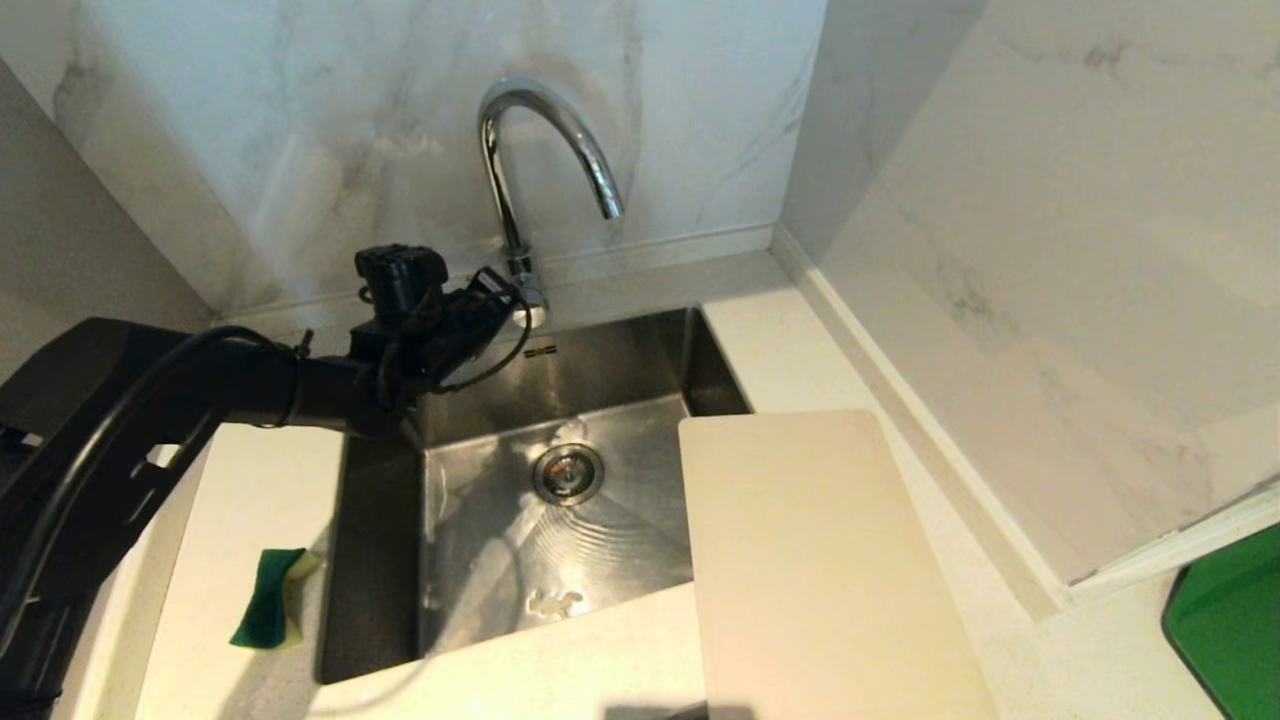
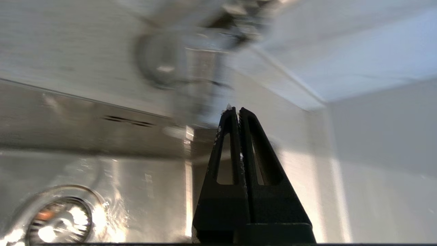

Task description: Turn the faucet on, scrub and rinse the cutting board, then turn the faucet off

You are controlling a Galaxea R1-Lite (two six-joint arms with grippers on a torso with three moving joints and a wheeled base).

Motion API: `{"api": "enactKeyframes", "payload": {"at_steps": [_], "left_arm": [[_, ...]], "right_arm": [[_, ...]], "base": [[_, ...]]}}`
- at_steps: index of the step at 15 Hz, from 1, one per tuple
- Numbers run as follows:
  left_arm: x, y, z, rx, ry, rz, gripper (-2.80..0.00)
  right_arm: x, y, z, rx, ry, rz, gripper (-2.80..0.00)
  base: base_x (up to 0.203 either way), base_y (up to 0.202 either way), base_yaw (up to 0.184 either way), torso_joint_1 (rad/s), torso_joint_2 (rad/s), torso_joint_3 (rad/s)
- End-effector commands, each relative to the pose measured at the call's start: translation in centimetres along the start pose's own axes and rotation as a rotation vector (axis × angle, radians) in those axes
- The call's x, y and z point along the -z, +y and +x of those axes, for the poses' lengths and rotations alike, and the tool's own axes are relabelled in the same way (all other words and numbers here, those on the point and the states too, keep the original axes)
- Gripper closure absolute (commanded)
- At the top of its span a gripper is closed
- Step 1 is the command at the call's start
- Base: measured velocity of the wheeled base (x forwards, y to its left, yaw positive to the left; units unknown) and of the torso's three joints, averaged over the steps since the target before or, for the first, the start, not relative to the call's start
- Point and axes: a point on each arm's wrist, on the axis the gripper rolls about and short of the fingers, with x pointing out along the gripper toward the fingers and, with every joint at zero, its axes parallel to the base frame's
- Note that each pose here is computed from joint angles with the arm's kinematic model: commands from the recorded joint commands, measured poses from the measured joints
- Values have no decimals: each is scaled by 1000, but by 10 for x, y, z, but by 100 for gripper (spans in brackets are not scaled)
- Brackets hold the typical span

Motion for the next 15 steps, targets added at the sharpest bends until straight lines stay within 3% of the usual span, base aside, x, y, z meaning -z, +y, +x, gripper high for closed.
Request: {"api": "enactKeyframes", "payload": {"at_steps": [1, 4, 6, 8, 13, 15], "left_arm": [[-29, -34, -26, 52, -33, -7, 0], [-64, -54, -58, 49, -59, 20, 0], [-91, -58, -78, 20, -81, 72, 0], [-116, -58, -94, -26, -102, 179, 0], [-169, -51, -129, -138, -113, 529, 0], [-185, -55, -147, -184, -111, 598, 0]], "right_arm": [[0, 0, 0, 0, 2, -1, 0], [1, 0, 0, 1, 4, 1, 0], [1, 0, 0, 1, 4, 1, 0], [0, 0, 0, 1, 4, -1, 0], [0, 0, 0, 1, 3, 12, 0], [0, 0, 0, 2, 3, 21, 0]], "base": [[0, 0, 0, 0, 0, 0], [0, 0, 0, 0, 0, 0], [0, 0, 0, 0, 0, 0], [0, 0, 0, 0, 0, 0], [0, 0, 0, 0, 0, 0], [0, 0, 0, 0, 0, 0]]}}
